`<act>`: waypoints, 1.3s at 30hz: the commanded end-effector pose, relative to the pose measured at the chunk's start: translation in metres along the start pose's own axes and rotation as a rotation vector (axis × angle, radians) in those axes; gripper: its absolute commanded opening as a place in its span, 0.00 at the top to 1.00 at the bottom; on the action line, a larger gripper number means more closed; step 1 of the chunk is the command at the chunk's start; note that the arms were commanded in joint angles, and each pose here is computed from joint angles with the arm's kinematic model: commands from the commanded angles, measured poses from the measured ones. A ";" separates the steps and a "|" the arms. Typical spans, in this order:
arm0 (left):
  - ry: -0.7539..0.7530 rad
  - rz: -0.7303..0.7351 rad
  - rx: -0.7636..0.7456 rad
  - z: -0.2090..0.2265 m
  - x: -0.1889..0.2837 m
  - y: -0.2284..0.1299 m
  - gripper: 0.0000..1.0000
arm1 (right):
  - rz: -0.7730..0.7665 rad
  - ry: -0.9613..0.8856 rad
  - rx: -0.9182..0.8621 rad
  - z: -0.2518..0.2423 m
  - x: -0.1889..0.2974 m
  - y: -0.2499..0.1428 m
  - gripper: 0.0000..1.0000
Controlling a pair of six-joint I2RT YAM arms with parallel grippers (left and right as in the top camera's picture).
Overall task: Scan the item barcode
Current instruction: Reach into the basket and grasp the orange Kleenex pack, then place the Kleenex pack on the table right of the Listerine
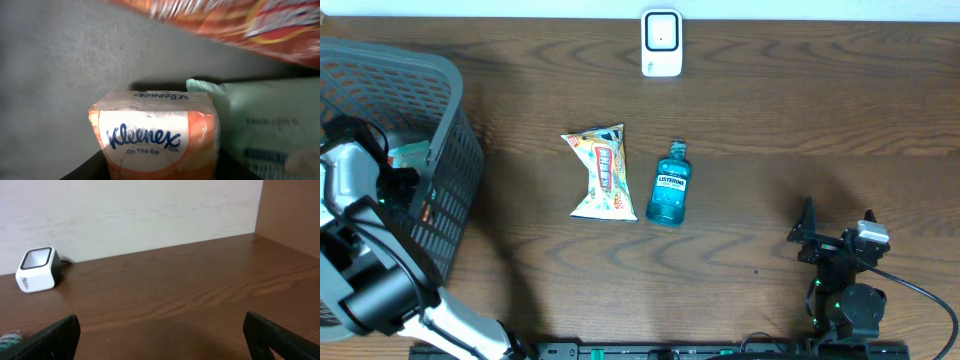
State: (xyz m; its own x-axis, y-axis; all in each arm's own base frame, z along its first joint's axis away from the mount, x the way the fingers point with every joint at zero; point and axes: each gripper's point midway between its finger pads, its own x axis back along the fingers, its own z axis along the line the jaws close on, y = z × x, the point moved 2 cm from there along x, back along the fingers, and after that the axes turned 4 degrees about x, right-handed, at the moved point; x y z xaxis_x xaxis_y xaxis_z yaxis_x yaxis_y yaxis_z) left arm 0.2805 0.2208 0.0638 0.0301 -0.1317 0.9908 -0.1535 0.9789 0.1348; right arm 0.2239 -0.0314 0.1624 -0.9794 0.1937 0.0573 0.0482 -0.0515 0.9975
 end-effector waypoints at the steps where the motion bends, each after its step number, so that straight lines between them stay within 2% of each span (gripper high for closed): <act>1: -0.170 -0.117 -0.030 -0.014 0.067 0.026 0.49 | 0.000 0.010 0.014 0.002 0.000 0.000 0.01; 4: -0.299 -0.192 -0.010 -0.014 0.120 0.037 0.49 | 0.000 0.011 0.015 0.002 0.000 0.000 0.01; 5: -0.396 -0.247 0.008 -0.009 0.157 0.041 0.48 | 0.000 0.011 0.015 0.002 0.000 0.000 0.01; 6: -0.448 -0.272 0.015 -0.007 0.175 0.041 0.49 | 0.000 0.011 0.014 0.002 0.000 0.000 0.01; 10: -0.697 -0.261 -0.005 -0.003 0.238 0.024 0.48 | 0.000 0.011 0.014 0.002 0.000 0.000 0.01; 12: -0.926 -0.174 -0.086 -0.011 0.282 -0.002 0.49 | 0.000 0.011 0.015 0.002 0.000 0.000 0.01; 15: -1.161 -0.058 -0.238 -0.021 0.329 -0.041 0.48 | 0.000 0.010 0.014 0.002 0.000 -0.001 0.01; 19: -1.338 0.130 -0.468 -0.026 0.369 -0.118 0.49 | 0.000 0.011 0.014 0.002 0.000 0.000 0.01; 24: -1.339 0.251 -0.777 -0.023 0.373 -0.231 0.49 | 0.000 0.011 0.014 0.002 0.000 0.000 0.01; 28: -1.270 0.194 -1.054 -0.016 0.350 -0.326 0.48 | 0.000 0.011 0.014 0.002 0.000 -0.001 0.01; 33: -1.101 0.117 -1.336 0.000 0.288 -0.429 0.49 | 0.000 0.011 0.015 0.002 0.000 0.000 0.01; 39: -0.860 0.119 -1.550 0.025 0.189 -0.515 0.49 | 0.000 0.011 0.014 0.002 0.000 0.000 0.01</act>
State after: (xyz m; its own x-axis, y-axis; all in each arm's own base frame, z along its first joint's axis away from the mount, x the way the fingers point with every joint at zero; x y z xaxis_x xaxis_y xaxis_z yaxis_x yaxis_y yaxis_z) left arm 0.3406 -0.2948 0.2250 -0.4846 0.4904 0.7243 0.8741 0.2386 0.4232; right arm 0.2239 -0.0313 0.1625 -0.9795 0.1933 0.0569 0.0479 -0.0511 0.9975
